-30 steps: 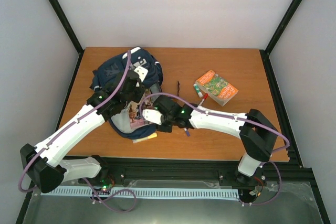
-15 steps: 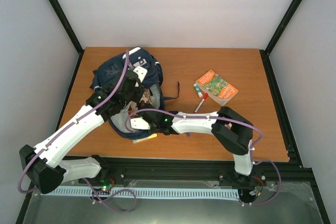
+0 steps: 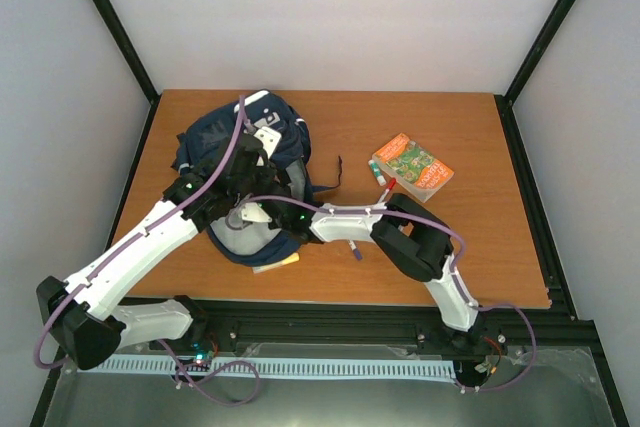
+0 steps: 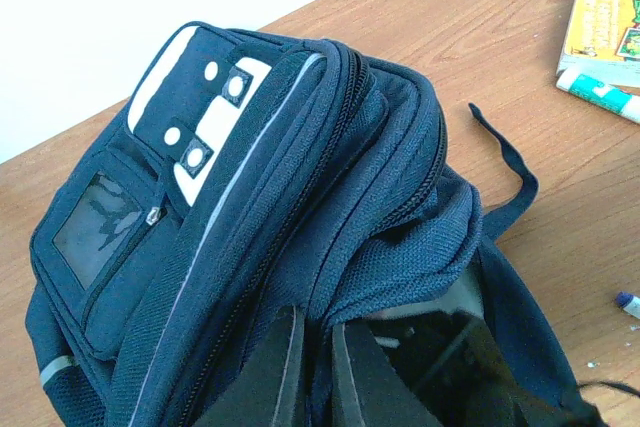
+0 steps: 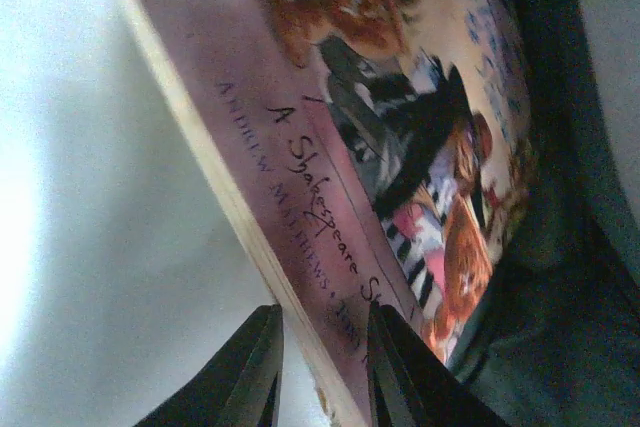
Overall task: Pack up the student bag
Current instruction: Place the book in the student bag.
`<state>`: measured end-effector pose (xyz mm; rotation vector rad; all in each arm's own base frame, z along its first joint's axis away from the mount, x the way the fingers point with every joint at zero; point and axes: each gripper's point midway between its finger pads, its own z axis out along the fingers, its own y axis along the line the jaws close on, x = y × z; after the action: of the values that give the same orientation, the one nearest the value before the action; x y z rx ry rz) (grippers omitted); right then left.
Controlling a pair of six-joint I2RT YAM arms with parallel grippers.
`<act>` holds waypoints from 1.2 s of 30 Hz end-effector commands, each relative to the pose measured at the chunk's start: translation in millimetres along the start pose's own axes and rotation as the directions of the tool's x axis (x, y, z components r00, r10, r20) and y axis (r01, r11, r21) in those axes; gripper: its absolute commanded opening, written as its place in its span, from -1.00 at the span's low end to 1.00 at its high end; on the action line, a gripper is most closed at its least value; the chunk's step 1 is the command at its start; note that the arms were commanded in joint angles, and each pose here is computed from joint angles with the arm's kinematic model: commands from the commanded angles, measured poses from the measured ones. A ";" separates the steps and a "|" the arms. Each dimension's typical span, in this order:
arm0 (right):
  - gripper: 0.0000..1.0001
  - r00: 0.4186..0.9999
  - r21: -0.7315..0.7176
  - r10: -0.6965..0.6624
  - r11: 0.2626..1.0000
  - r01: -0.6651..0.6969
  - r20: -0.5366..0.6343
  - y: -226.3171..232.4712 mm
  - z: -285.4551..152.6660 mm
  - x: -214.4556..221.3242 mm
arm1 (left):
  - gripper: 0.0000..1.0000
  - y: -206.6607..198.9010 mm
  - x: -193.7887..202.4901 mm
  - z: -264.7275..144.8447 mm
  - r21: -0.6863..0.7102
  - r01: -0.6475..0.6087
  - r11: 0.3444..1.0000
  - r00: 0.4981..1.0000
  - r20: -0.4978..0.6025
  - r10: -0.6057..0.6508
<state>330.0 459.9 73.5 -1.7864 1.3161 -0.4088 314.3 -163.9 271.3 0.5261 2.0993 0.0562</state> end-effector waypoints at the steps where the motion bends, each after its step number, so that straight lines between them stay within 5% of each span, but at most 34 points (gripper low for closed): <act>1: -0.52 0.999 0.128 0.047 0.991 -0.047 0.000 -39.4 15.7 5.3 | -0.98 6.2 -52.2 -27.9 0.037 0.094 0.995 0.975 0.198 -0.099; 7: -0.50 0.996 0.056 0.090 0.994 -0.090 -0.008 -27.6 9.8 12.3 | -0.98 5.2 -50.5 -25.3 0.037 0.091 0.995 0.977 0.189 -0.096; 19: -0.32 0.959 -0.290 0.283 0.919 -0.267 0.014 17.2 -97.0 25.2 | -0.98 -5.8 -40.7 -5.5 0.050 0.077 0.996 0.989 0.119 -0.083; 27: -0.31 0.938 -0.403 0.341 0.851 -0.337 -0.064 81.8 -162.8 87.0 | -0.97 -30.6 -17.8 32.1 0.091 0.071 0.993 0.997 -0.036 -0.068; 31: -0.31 0.874 -0.386 0.470 0.789 -0.479 -0.123 74.5 -183.6 127.5 | -0.95 -55.9 11.7 65.4 0.096 0.079 0.992 0.968 -0.244 -0.054; 36: -0.30 0.733 -0.268 0.662 0.686 -0.676 -0.154 35.5 -202.9 196.5 | -0.91 -78.7 34.1 72.9 0.105 0.132 0.986 0.936 -0.340 -0.089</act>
<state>227.9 229.6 97.1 -1.5983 1.9586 0.1030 341.0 -225.5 180.2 0.5920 2.4235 0.0111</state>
